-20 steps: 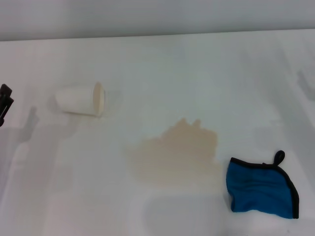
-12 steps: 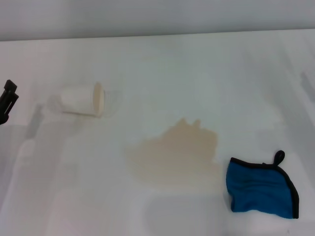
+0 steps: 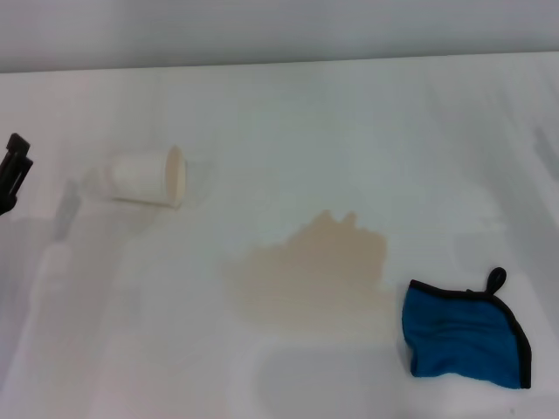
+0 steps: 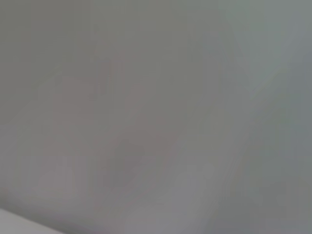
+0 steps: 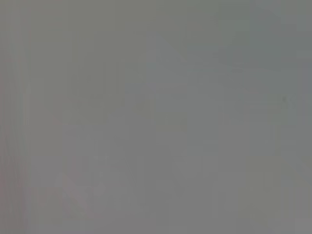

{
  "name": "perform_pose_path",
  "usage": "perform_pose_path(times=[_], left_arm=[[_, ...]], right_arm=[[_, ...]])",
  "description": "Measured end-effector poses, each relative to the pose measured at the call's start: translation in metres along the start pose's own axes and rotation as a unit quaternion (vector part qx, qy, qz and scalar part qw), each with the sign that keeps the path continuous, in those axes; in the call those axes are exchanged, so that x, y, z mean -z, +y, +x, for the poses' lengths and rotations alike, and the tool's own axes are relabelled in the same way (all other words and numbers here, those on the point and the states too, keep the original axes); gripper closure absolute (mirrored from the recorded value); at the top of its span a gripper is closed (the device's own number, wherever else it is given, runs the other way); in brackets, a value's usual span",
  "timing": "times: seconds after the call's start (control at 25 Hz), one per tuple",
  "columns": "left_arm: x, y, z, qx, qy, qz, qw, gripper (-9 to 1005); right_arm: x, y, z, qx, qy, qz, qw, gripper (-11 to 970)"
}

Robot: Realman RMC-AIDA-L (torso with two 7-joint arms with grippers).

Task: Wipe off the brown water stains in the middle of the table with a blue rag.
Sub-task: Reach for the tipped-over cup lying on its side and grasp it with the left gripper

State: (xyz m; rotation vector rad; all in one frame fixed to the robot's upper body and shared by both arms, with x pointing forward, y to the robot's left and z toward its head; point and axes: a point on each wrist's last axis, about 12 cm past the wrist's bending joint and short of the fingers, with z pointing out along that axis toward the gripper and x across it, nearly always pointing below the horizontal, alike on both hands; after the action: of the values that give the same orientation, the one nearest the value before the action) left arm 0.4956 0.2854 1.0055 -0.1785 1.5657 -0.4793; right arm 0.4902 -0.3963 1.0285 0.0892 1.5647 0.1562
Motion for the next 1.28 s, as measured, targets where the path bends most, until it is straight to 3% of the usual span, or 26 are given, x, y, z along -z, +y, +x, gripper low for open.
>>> perform_pose_path(times=[0.16,0.32,0.4,0.48,0.52,0.6,0.84,1.04,1.12,1.16,1.24,1.28], left_arm=[[-0.017,-0.005,-0.013,-0.02,0.002,0.061,0.998,111],[-0.046,0.003,-0.047,-0.062,0.042,0.164,0.984,113],[-0.06,0.008,-0.068,-0.087,0.063,0.207,0.972,113],[-0.073,0.012,-0.097,-0.141,0.086,0.261,0.951,113],[-0.074,0.013,-0.101,-0.149,0.088,0.268,0.948,113],[-0.081,0.014,-0.12,-0.2,0.107,0.3,0.927,113],[-0.099,0.015,-0.157,-0.3,0.169,0.32,0.883,114],[-0.114,0.008,-0.175,-0.342,0.188,0.338,0.856,114],[-0.12,0.004,-0.18,-0.366,0.204,0.35,0.838,114],[-0.12,0.004,-0.18,-0.366,0.204,0.35,0.838,114],[-0.13,-0.004,-0.185,-0.407,0.239,0.374,0.798,115],[-0.13,-0.004,-0.185,-0.407,0.239,0.374,0.798,115]], right_arm=[[-0.001,0.0,-0.001,-0.001,-0.002,0.002,1.0,102],[-0.003,0.0,-0.001,-0.001,-0.002,0.002,1.0,101],[-0.004,0.0,-0.001,-0.003,-0.002,0.005,1.0,101],[-0.004,-0.001,-0.001,-0.005,-0.004,0.009,1.0,101],[-0.004,-0.001,-0.001,-0.007,-0.005,0.011,1.0,101],[-0.003,-0.002,-0.001,-0.009,-0.006,0.016,1.0,101],[-0.003,-0.004,0.0,-0.011,0.0,0.026,1.0,101],[-0.006,-0.004,0.0,-0.017,-0.002,0.033,0.999,101],[-0.008,-0.004,0.0,-0.017,0.0,0.034,0.999,101],[-0.01,-0.003,0.0,-0.018,0.002,0.034,0.999,101],[-0.013,-0.001,0.002,-0.021,0.007,0.035,0.999,101],[-0.014,0.001,0.003,-0.024,0.009,0.035,0.999,101]])
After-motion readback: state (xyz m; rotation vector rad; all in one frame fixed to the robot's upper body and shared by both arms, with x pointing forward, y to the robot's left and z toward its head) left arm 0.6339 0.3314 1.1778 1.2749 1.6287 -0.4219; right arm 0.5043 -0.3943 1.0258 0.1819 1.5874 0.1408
